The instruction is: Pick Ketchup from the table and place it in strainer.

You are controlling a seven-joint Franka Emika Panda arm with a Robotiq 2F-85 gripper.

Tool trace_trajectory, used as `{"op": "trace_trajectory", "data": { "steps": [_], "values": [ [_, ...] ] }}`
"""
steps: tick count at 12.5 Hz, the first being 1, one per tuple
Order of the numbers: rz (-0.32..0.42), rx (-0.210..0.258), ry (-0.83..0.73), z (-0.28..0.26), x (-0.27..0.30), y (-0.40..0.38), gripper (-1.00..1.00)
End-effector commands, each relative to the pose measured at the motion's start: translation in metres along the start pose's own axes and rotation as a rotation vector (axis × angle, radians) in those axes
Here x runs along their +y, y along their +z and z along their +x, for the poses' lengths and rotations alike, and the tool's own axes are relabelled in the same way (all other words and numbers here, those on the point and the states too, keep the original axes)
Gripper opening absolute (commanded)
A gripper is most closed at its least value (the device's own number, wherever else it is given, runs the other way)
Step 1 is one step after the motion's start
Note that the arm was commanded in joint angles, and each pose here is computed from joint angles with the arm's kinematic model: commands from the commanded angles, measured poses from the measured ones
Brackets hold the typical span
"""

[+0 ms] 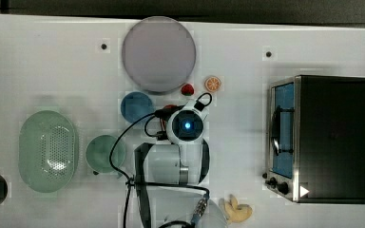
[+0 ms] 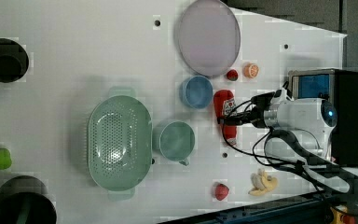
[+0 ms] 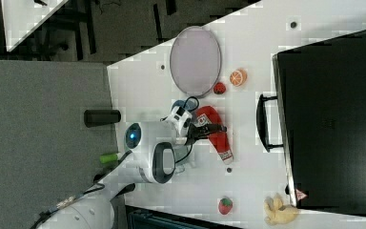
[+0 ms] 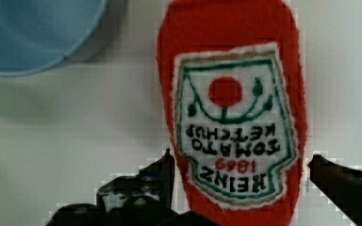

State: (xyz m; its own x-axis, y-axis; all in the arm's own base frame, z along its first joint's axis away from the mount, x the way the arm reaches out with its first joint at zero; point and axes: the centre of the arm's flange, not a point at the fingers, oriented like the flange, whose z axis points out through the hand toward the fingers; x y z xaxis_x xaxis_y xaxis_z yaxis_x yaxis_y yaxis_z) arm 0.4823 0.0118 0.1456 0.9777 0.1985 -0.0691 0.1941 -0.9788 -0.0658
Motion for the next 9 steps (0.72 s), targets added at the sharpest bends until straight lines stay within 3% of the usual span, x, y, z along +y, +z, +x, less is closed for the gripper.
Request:
{"op": "trace_trajectory", "data": {
  "steps": [1, 3, 9],
  "values": [
    [-0.013, 0.044, -0.046, 0.006, 0.002, -0.008, 0.68],
    [-0.015, 0.051, -0.046, 0.008, 0.002, -0.012, 0.21],
    [-0.047, 0.097, -0.053, 0.014, 0.001, -0.084, 0.21]
  ]
}}
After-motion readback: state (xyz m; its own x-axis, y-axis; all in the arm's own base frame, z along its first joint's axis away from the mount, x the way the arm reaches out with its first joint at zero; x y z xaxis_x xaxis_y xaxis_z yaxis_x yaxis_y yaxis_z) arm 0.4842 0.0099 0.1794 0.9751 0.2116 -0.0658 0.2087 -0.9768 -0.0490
